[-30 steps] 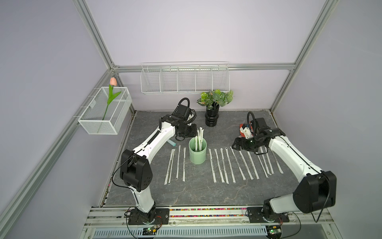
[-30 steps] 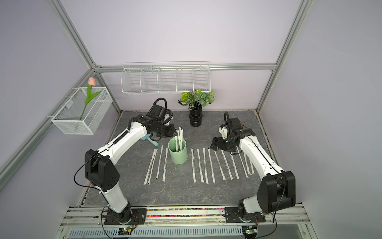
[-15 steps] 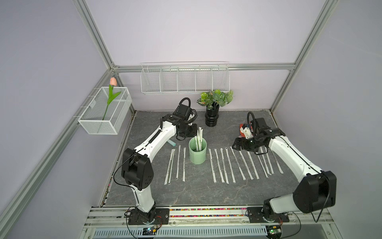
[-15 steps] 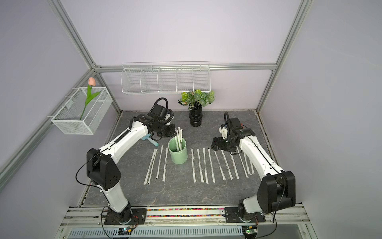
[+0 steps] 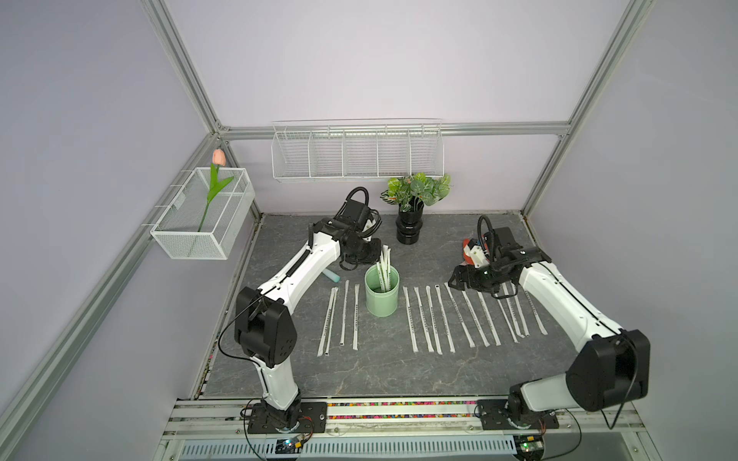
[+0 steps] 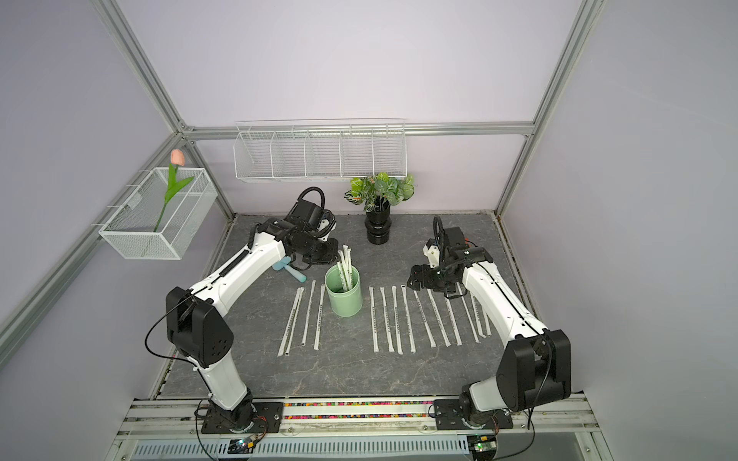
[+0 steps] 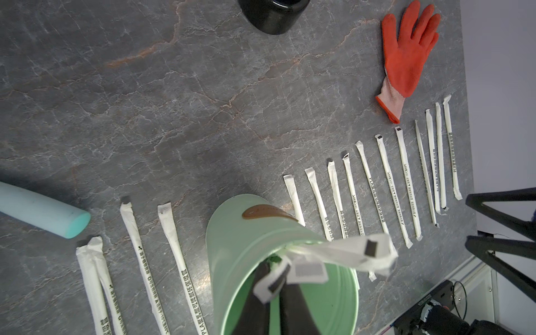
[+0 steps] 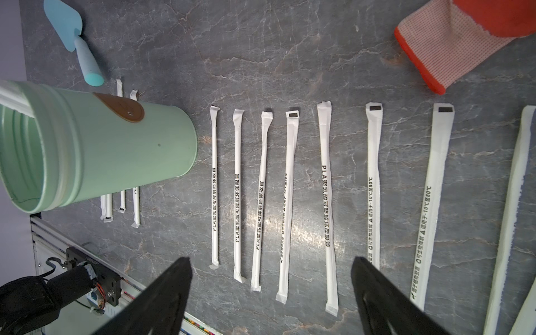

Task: Take the straws out of the storage container
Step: Pick up the straw from the container.

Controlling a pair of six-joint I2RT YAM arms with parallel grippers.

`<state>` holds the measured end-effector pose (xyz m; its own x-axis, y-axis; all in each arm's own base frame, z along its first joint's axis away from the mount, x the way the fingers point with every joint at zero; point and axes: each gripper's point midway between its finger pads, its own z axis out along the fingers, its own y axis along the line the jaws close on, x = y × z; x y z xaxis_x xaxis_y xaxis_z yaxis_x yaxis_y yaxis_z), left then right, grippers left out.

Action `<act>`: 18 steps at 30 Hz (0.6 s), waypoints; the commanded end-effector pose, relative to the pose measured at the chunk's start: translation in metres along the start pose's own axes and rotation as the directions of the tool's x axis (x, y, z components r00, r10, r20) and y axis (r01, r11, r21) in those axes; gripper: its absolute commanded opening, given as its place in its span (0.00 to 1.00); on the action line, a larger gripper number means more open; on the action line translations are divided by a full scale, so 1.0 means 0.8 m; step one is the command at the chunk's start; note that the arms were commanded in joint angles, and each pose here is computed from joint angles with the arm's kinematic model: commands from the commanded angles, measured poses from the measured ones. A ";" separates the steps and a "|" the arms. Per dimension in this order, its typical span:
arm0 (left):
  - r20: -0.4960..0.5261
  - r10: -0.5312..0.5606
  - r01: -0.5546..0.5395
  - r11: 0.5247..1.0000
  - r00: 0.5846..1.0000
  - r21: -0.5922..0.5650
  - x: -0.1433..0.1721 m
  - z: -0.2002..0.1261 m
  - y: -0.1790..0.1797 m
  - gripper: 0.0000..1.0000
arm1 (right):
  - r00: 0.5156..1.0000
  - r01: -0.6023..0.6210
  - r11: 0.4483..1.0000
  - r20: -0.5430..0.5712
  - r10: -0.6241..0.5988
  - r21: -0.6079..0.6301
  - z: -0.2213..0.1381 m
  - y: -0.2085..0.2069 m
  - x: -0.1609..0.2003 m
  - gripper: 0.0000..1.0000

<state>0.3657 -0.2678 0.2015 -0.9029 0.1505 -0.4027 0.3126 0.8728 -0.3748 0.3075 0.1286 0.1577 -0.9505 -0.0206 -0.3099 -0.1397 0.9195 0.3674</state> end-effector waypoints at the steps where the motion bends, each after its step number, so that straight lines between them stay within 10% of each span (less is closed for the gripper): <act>1: 0.022 0.034 -0.034 0.999 0.999 -0.009 -0.001 -0.029 -0.008 0.11 | 1.000 0.004 1.000 0.007 -0.004 -0.014 -0.004 0.006 -0.001 0.89; 18: 0.049 0.056 -0.054 0.997 0.997 -0.047 -0.002 -0.070 -0.012 0.10 | 1.000 0.014 0.999 0.019 -0.014 -0.030 -0.007 0.011 -0.004 0.89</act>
<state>0.3507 -0.2526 0.2267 -0.8936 0.1684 -0.4161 0.3189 0.8905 -0.3244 0.3074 0.1292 0.1580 -0.9505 -0.0208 -0.3099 -0.1410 0.9180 0.3707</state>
